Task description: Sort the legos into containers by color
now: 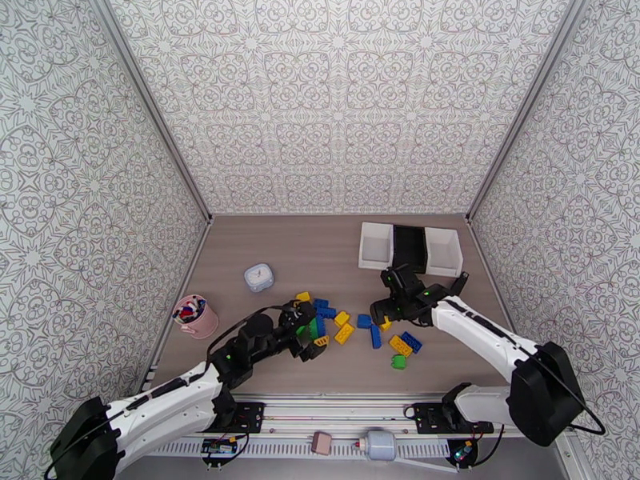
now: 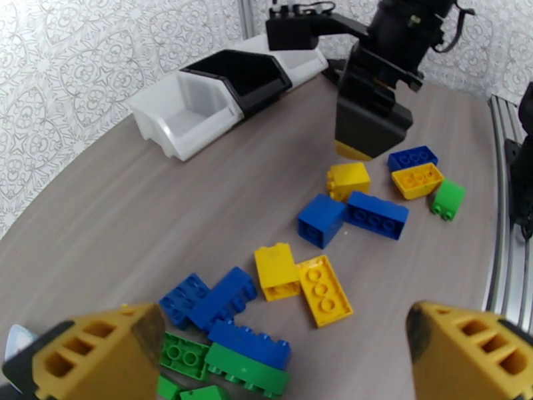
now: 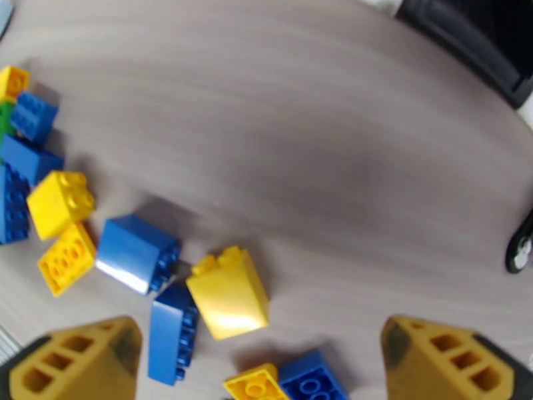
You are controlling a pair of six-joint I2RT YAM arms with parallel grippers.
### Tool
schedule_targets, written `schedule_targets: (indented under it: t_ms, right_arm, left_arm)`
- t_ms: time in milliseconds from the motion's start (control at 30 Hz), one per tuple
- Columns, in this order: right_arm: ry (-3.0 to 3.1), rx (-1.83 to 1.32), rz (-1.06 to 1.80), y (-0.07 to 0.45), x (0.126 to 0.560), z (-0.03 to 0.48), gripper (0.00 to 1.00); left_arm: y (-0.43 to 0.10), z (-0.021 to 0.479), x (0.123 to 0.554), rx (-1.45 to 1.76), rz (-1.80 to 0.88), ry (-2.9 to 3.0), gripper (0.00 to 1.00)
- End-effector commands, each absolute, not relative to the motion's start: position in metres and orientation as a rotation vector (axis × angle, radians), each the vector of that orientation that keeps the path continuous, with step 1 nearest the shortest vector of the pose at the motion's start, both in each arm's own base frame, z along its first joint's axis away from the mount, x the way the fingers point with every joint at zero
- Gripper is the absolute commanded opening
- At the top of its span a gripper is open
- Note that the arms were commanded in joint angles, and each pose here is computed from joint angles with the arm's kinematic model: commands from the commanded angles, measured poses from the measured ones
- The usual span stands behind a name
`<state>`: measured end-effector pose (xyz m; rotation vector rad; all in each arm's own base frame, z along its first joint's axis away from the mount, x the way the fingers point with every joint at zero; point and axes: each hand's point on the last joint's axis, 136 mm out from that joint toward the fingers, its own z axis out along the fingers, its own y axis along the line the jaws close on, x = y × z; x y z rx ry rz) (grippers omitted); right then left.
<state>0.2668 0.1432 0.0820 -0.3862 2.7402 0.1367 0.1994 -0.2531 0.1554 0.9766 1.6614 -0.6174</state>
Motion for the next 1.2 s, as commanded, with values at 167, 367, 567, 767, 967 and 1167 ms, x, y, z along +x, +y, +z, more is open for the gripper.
schedule_targets:
  t_ms: [167, 367, 567, 767, 967, 1167]
  right_arm:
    - [2.836, -0.466, 0.163, 0.155, 0.263, 0.060, 0.79]
    - [2.868, -0.487, 0.182, 0.160, 0.263, 0.048, 0.72]
    - [2.887, -0.475, 0.155, 0.159, 0.268, 0.041, 0.63]
    - [2.897, -0.473, 0.127, 0.158, 0.271, 0.036, 0.47]
    - [2.869, -0.485, 0.156, 0.160, 0.269, 0.050, 0.38]
    - [2.736, -0.385, 0.113, 0.149, 0.280, 0.079, 0.35]
  left_arm:
    - [-0.260, 0.157, 0.194, 0.998, -0.650, 1.633, 1.00]
    - [-0.259, 0.155, 0.193, 1.009, -0.645, 1.637, 1.00]
    - [-0.259, 0.153, 0.194, 1.007, -0.641, 1.642, 1.00]
    - [-0.258, 0.154, 0.196, 1.000, -0.630, 1.637, 1.00]
    - [-0.258, 0.157, 0.198, 0.966, -0.644, 1.671, 1.00]
    - [-0.257, 0.172, 0.217, 0.833, -0.626, 1.690, 1.00]
